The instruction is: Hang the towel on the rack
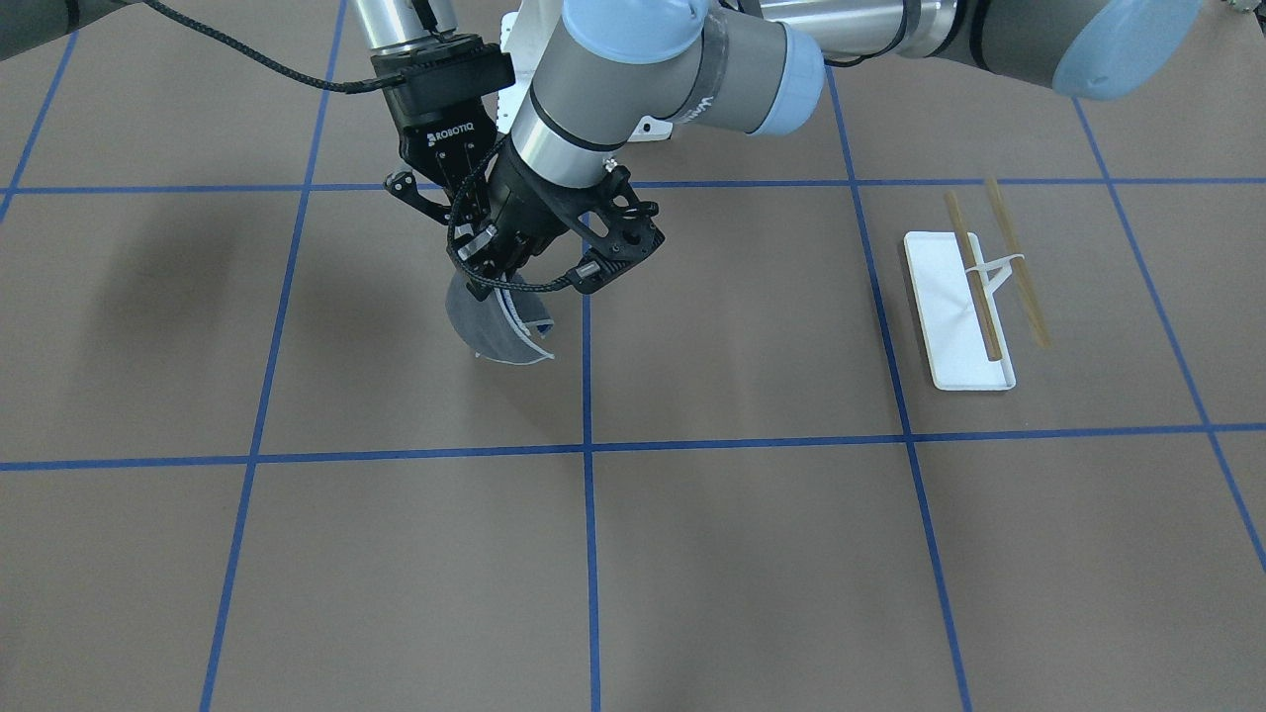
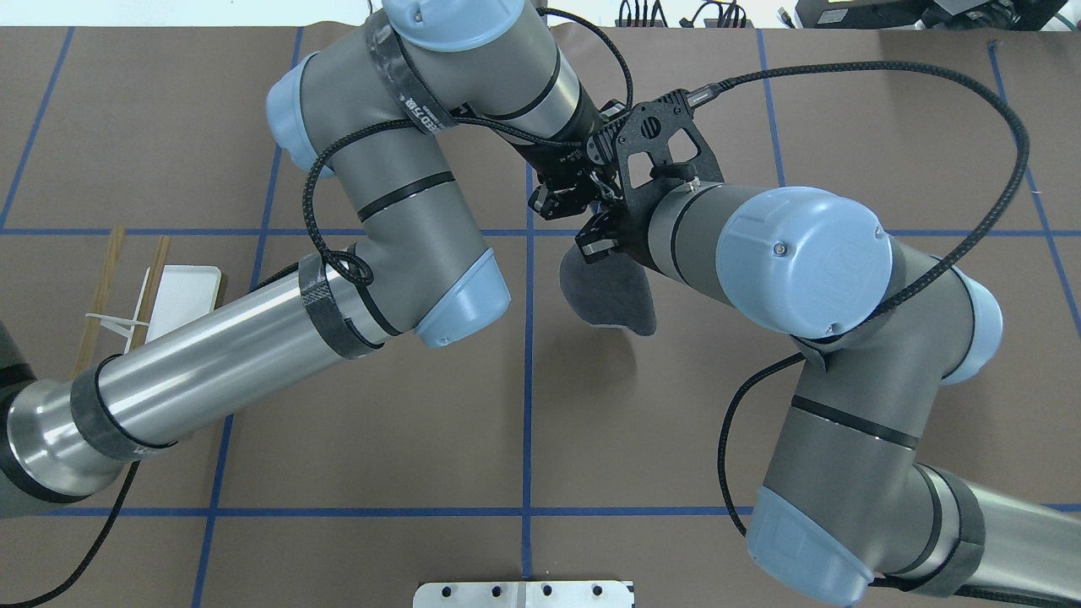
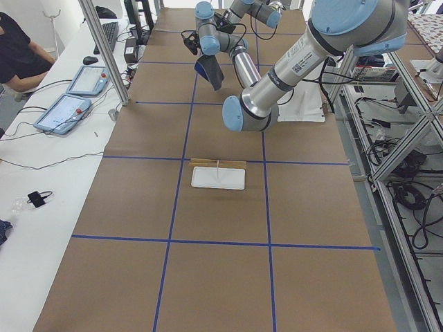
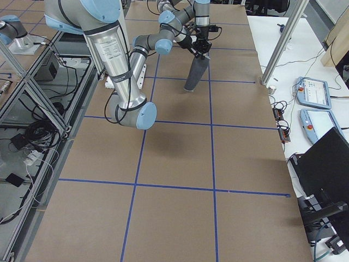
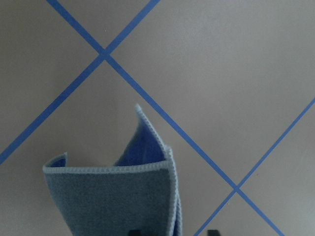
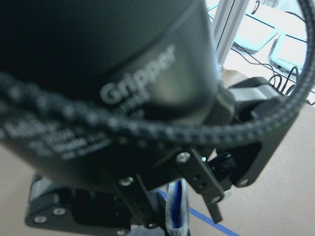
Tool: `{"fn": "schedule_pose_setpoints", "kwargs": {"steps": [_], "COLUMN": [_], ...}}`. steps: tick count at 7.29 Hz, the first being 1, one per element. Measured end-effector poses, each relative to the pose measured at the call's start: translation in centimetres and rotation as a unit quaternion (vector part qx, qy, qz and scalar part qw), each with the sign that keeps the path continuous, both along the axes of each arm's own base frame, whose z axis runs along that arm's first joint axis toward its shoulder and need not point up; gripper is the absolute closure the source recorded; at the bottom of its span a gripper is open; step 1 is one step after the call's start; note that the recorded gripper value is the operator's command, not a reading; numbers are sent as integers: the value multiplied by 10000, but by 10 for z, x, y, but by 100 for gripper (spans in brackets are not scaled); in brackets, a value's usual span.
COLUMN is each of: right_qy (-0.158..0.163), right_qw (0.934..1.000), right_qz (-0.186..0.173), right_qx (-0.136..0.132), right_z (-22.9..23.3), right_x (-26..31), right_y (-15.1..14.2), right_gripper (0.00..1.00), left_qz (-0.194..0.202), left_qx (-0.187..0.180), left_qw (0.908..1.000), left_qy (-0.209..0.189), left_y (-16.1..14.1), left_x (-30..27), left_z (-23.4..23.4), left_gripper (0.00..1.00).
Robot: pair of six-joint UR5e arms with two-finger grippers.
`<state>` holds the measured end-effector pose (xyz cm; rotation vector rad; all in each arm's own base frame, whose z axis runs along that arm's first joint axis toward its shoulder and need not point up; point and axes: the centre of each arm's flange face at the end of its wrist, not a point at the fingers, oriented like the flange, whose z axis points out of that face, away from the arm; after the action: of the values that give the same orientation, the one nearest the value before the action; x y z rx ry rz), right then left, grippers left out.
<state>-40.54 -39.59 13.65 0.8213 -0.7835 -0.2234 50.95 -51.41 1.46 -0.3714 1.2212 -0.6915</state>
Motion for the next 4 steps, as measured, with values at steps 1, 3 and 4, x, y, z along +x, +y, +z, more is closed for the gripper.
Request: {"fn": "schedule_pose_setpoints", "kwargs": {"steps": [1,3,4], "right_qy": [-10,-37,-39], "right_qw": [10000,10000,10000], "right_qz": [-4,-9,-6], "right_qx": [1,11,13], "right_z": [0,-1,-1], "right_x": [2,5,6], "right_y": [1,2,2], "right_gripper": [100,100,100], "left_qz": [24,37,42], "left_qx": [60,103,107], "left_qw": [10000,9999,9999], "left_qy": [-22,-49,-49], "left_y": [0,-1,-1], "left_x": [0,0,1], "left_z": [3,5,6], "left_gripper": [93,3,3]}}
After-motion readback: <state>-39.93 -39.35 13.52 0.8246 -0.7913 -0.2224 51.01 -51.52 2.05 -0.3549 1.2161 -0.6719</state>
